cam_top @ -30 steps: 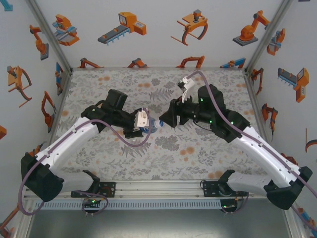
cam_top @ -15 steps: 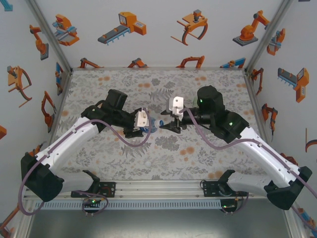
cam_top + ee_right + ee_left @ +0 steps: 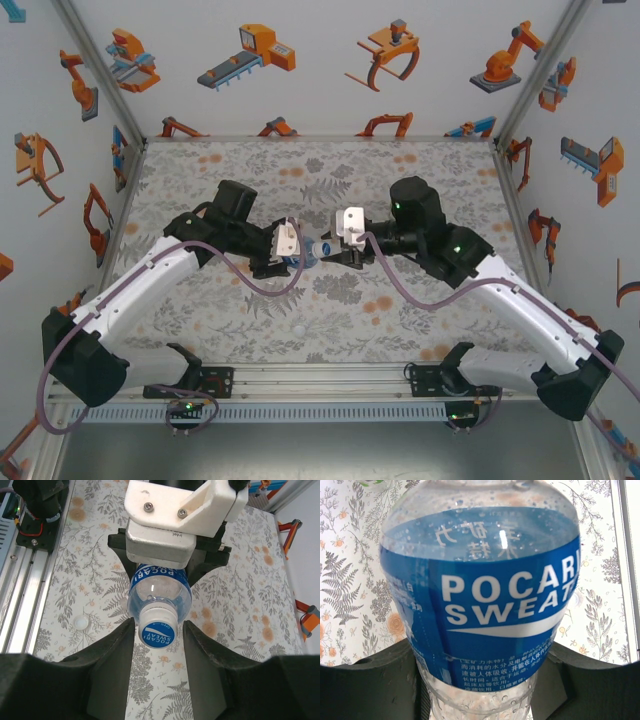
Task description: Screw on the bottle caps
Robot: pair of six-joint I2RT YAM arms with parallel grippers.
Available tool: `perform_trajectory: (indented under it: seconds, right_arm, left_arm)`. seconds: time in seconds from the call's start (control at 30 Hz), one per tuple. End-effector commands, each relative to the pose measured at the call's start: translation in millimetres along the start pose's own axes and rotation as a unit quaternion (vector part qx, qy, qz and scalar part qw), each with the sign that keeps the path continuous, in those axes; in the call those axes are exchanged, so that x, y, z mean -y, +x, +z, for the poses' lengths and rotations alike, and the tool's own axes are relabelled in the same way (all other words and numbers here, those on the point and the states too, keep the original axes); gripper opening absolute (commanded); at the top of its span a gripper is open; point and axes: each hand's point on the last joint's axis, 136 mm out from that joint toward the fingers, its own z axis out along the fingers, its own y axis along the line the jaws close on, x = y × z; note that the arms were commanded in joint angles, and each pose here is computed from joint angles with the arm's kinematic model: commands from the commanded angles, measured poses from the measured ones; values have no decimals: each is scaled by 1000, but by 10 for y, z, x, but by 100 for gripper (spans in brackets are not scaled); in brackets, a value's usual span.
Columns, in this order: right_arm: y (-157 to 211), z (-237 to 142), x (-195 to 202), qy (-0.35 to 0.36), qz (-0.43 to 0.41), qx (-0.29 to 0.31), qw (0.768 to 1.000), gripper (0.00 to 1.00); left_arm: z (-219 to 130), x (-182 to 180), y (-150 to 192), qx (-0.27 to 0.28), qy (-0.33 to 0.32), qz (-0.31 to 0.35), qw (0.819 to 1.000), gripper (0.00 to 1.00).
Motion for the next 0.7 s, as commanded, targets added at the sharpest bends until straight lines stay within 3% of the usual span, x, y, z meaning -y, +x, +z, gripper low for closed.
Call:
perform_trajectory:
  seconds: [0.0,0.23,0.37,0.47,0.5,0.57,0.67]
  right_arm:
    - [-7,36,-8,-5,-16,8,1000,41]
    - [31,50,-16,-10,-9,1,1000,38]
    - [33,61,11,-5,20,0,1000,22]
    - [66,82,97,17,108,-4,994,7]
    - [89,84,166,36,158,-7,987,1]
    - [165,88,291,72,264,-15,962,0]
    - [333,93,424,124,443,-16,888,0]
  left_arm:
    - [-74,18,-130,22,-1,22,1000,0]
    - [-75,22,-133,23,-1,22,999,0]
    - [-77,16,-132,23,-2,22,999,0]
    - [-82,14,-134,22,-3,23,999,0]
    - [-79,14,-129,21,-3,23,1000,0]
    - [-78,13,-126,21,-3,23,1000,0]
    - [-78,-8,-126,19,-6,21,1000,0]
